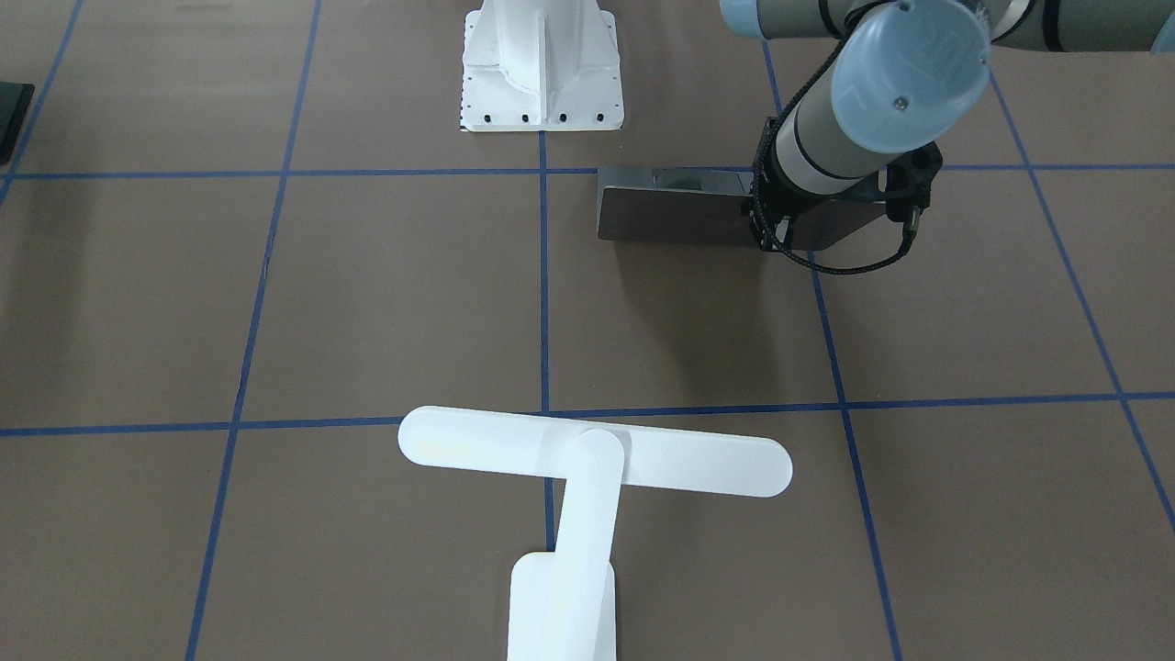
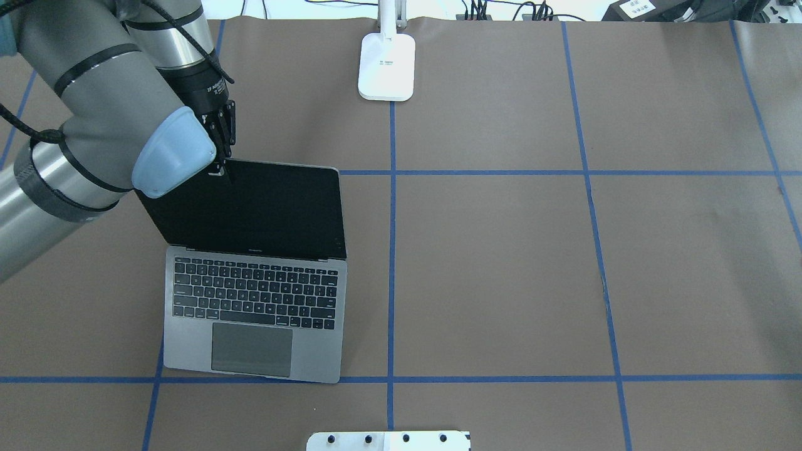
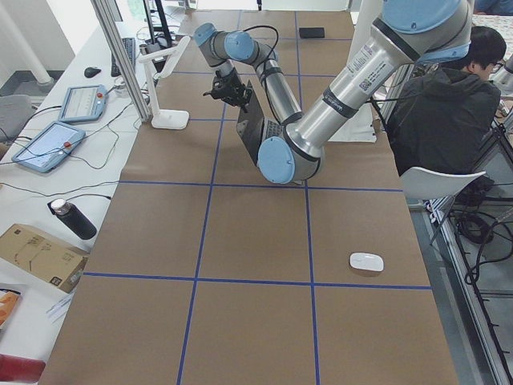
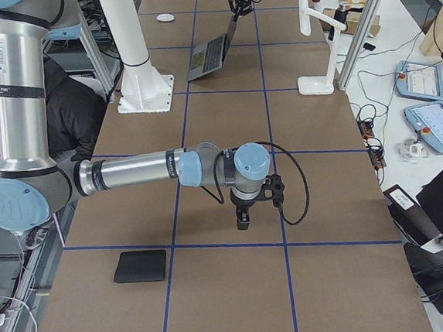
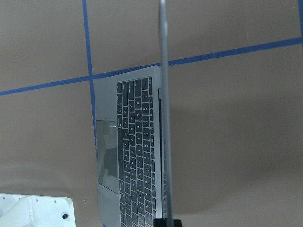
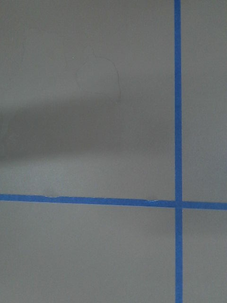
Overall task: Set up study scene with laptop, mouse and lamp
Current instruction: 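Slide the laptop farther from the robot toward the grid center with the left gripper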
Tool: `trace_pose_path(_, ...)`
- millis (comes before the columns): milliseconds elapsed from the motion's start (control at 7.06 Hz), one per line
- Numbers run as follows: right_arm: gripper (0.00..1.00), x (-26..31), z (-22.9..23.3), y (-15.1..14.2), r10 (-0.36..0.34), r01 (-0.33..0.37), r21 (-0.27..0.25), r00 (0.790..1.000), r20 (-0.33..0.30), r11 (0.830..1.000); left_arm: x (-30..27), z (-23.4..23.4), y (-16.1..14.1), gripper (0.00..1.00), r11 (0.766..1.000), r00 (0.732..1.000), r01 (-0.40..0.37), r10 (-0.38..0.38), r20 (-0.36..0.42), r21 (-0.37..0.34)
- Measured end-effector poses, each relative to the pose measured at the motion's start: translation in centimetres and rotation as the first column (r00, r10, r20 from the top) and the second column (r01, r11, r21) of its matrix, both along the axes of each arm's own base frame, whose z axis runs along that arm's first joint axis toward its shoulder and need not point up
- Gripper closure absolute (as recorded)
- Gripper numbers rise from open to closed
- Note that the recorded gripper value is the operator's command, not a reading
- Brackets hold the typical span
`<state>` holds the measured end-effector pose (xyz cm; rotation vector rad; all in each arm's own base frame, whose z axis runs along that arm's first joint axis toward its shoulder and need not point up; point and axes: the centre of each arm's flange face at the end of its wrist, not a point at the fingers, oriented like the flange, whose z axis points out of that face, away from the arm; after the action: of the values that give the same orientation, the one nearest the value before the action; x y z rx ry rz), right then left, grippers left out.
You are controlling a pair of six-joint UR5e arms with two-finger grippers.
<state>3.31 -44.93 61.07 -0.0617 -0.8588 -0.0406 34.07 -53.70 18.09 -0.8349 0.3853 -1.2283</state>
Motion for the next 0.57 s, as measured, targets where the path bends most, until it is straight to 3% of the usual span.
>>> trace_pose_path(283,0.0,0.0,0.0,-0.1,-0.001,0.001,0.0,1.0,-0.001,1.0,0.6,0.5,-1.1,1.0,1.0,1.0,0.022,-0.022,-0.006,0.001)
trace_pose_path(567,0.0,0.0,0.2,-0.2,-0.001,0.001,-0.003,1.0,-0.002,1.0,1.7,1.1,-3.0,1.0,0.995,0.995,0.1,-0.1,-0.015,-0.021)
